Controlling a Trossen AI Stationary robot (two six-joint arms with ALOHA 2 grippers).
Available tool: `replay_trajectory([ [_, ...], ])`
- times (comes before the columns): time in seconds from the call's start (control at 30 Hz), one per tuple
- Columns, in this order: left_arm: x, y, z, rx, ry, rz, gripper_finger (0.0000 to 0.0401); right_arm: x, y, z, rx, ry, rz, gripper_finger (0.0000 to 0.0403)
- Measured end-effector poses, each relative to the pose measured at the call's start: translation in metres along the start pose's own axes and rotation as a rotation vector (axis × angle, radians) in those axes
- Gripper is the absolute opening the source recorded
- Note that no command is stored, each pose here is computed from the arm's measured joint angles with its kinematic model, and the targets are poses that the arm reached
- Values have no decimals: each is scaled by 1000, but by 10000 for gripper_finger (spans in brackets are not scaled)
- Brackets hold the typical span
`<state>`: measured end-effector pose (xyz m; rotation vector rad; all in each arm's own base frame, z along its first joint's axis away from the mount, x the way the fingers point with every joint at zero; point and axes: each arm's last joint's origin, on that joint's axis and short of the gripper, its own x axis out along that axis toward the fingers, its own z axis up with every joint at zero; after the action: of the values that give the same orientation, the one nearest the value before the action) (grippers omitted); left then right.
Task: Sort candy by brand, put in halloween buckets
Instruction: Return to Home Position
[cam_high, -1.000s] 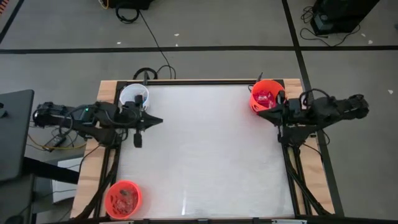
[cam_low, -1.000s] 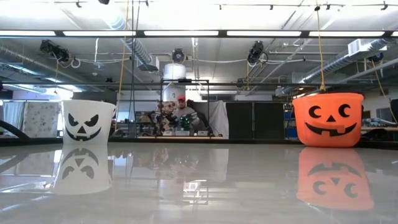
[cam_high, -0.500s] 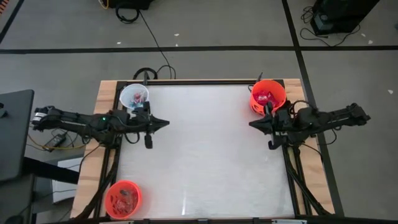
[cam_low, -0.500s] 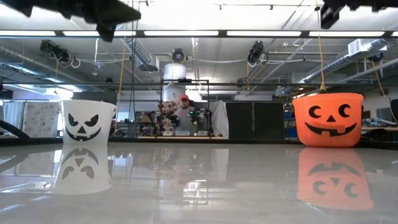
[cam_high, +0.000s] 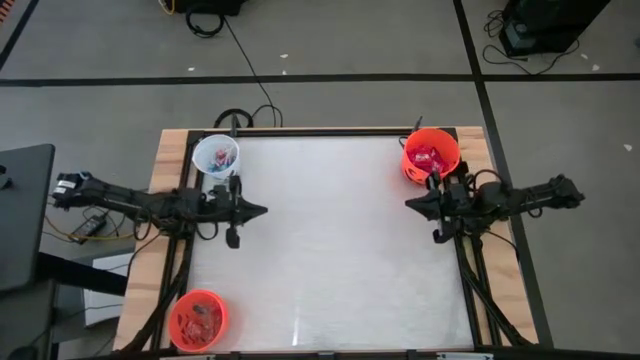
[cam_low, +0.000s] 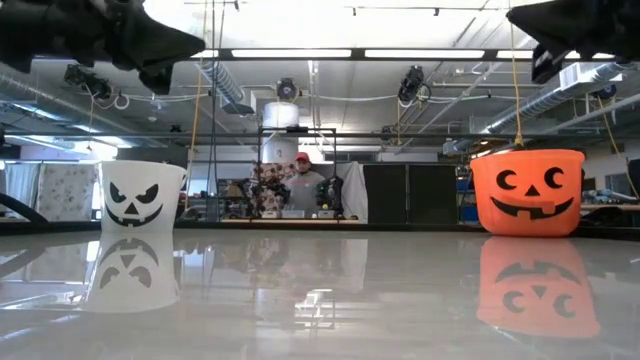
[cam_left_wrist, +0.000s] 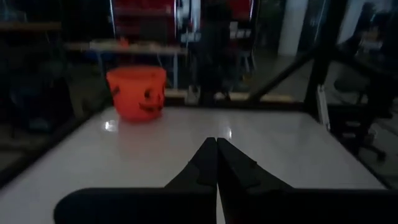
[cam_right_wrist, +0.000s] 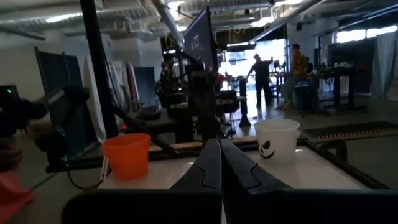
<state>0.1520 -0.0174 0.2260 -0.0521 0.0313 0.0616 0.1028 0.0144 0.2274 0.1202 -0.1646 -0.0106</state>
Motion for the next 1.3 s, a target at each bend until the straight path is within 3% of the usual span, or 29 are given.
replay_trajectory([
  [0.1,-5,1,-9,9,-79,-27,6,-4,-1,-6,24,-16,3,0],
  [0.37,-15,4,-44,-73,-126,-75,7,-9,-4,-21,28,-4,-9,3],
  [0.67,-17,6,-50,54,-137,-28,7,-9,-6,-39,46,20,-36,2],
  [0.9,-15,10,-61,52,-14,-120,4,-9,-10,-44,9,28,-112,3],
  [1.3,-16,21,-49,68,-131,-47,2,-8,-14,-43,20,-8,-93,3],
])
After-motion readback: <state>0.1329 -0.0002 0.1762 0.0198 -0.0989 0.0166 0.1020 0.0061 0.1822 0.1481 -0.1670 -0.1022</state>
